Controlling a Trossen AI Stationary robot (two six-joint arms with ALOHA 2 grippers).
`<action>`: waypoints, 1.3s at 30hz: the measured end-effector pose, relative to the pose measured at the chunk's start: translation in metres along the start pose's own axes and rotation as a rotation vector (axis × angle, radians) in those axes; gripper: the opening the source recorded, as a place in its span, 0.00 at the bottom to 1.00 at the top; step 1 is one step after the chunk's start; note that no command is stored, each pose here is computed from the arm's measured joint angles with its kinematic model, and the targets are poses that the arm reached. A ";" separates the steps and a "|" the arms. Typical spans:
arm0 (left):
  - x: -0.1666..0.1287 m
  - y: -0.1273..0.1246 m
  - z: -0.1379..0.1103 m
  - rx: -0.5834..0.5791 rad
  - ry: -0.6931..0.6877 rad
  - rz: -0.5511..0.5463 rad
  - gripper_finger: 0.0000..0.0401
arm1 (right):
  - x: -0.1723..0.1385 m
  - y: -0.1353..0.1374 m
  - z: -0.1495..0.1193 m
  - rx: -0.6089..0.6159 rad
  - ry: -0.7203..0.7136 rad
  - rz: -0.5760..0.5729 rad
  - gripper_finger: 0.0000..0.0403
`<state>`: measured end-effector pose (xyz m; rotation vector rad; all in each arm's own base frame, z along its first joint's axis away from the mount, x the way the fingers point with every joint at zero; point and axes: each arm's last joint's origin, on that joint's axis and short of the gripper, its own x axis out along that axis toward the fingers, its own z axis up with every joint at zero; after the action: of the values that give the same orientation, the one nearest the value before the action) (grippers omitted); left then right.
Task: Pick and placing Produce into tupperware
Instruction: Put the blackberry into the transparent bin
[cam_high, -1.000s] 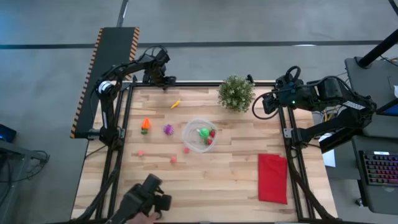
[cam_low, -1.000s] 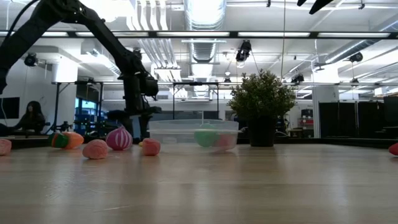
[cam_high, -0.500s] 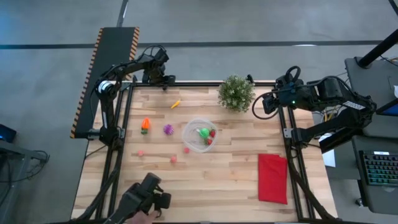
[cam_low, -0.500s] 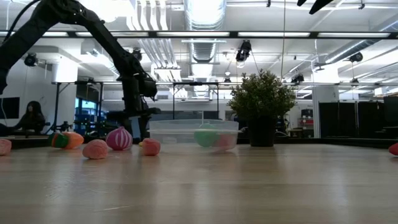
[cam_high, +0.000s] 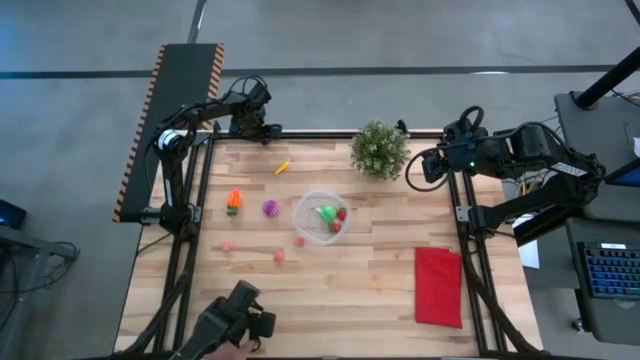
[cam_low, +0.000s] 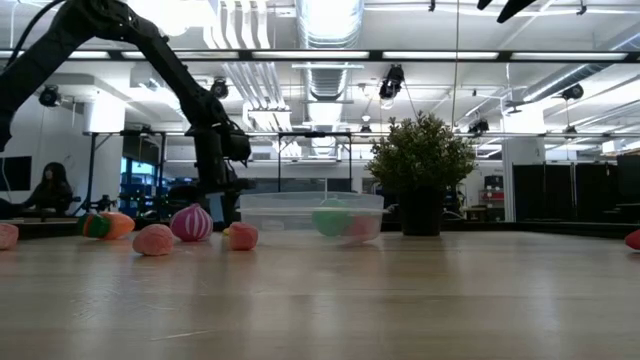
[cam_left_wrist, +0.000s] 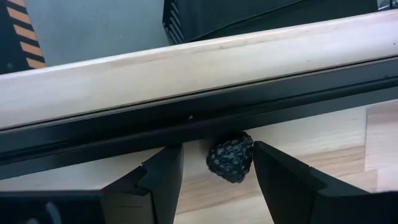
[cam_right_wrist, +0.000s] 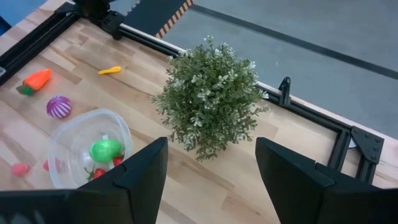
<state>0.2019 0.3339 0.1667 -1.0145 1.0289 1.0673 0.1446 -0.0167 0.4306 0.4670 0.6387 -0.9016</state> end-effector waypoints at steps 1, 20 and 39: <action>0.001 0.000 0.000 0.001 -0.003 -0.001 0.45 | 0.000 0.000 0.000 0.003 0.000 0.000 0.58; 0.005 -0.003 -0.005 0.036 -0.006 0.004 0.20 | 0.000 0.000 0.000 0.012 -0.002 0.001 0.58; -0.083 -0.063 -0.060 0.455 -0.033 -0.160 0.22 | 0.000 0.000 0.000 0.019 -0.003 0.002 0.58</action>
<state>0.2404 0.2497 0.2429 -0.6916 1.0818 0.6737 0.1448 -0.0168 0.4308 0.4834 0.6278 -0.9072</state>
